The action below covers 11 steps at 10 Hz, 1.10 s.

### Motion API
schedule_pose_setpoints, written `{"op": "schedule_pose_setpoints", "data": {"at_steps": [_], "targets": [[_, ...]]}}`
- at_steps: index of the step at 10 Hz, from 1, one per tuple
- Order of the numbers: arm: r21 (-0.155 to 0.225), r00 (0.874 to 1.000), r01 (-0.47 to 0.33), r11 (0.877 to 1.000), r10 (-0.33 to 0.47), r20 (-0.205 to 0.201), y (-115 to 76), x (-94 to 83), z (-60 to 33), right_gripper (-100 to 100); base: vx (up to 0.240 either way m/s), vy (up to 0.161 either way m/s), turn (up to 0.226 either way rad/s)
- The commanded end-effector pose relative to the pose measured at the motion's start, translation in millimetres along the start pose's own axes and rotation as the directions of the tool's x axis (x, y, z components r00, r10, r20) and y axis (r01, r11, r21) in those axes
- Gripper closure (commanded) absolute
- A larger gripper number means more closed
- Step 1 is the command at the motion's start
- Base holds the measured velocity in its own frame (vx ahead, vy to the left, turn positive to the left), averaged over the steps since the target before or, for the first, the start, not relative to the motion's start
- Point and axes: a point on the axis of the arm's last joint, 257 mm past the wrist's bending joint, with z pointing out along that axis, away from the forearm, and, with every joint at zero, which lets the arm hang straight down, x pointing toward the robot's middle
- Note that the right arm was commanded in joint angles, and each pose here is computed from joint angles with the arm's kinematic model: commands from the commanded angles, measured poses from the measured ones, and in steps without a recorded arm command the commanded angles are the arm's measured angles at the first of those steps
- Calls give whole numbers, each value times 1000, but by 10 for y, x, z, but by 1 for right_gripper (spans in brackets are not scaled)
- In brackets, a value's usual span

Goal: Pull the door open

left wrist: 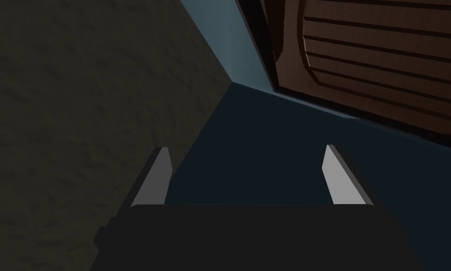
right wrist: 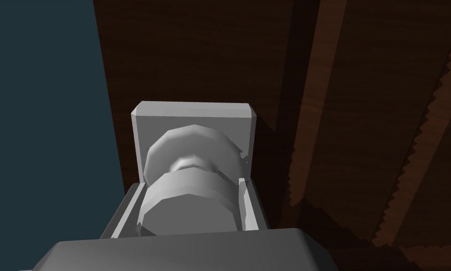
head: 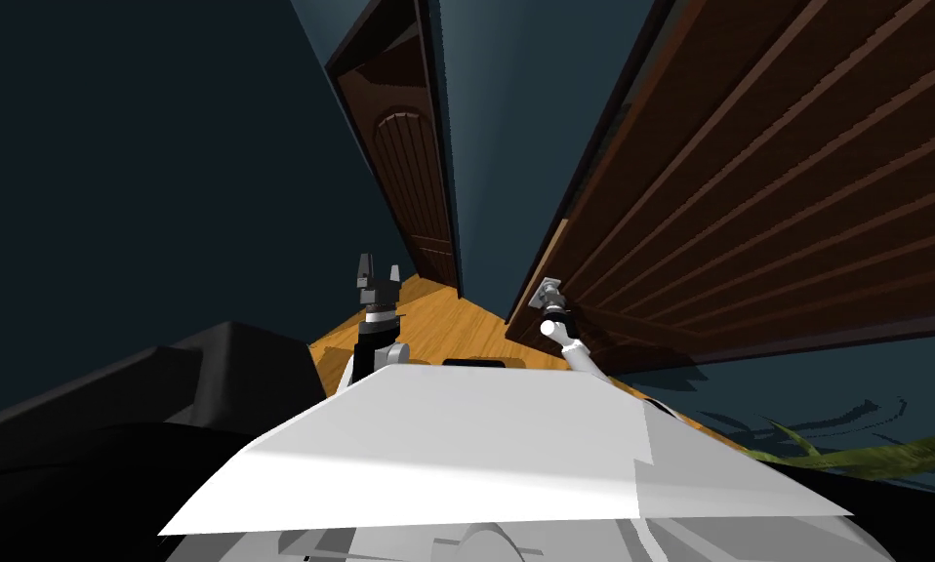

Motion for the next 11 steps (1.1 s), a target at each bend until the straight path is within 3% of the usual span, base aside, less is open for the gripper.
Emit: {"op": "schedule_pose_setpoints", "data": {"at_steps": [1, 7, 8, 11], "targets": [[19, 1000, -8, 1000, 8, 5, -51, -27, -36, 100, -238, -77, 163], [87, 999, -40, 995, 39, 7, -181, -7, -130, 100, -248, -60, 142], [80, 999, -32, 996, 32, 10, -152, -27, -124, 100, -105, -13, 36], [113, 999, -36, 993, 35, 12, -216, -38, -178, 100, -190, -51, 103]]}}
